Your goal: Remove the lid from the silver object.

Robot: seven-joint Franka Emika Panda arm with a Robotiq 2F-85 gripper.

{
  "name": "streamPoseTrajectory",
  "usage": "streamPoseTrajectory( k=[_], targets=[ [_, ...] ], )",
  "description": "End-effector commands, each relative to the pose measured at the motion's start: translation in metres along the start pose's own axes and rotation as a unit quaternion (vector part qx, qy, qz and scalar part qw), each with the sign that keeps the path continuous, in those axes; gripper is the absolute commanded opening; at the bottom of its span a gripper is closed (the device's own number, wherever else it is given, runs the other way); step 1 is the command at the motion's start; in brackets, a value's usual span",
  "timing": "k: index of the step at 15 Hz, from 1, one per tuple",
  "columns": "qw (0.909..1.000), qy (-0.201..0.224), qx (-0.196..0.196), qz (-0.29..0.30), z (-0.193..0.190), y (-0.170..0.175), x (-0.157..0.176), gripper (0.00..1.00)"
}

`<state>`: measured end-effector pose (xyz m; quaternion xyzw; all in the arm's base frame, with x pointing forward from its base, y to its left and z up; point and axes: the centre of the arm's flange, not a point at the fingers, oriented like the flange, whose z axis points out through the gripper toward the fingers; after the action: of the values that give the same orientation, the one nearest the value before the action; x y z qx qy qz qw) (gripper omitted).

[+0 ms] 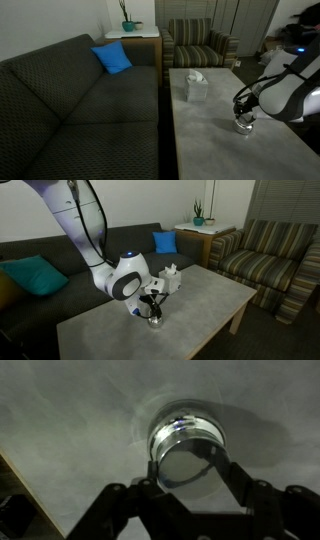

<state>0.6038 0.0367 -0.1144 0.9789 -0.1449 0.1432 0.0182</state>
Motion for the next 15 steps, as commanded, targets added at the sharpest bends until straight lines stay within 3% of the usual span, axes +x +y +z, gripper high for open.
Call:
streamPoseTrajectory(
  k=[1,7,15],
  targets=[
    [0.9994,-0.014,0.027,-0.018,-0.025,0.015,0.001,0.44],
    [0.9985,-0.03,0.032,-0.032,-0.036,0.016,0.004,0.44],
    [0.9871,-0.071,0.084,-0.117,-0.027,-0.036,-0.033,0.44]
  ],
)
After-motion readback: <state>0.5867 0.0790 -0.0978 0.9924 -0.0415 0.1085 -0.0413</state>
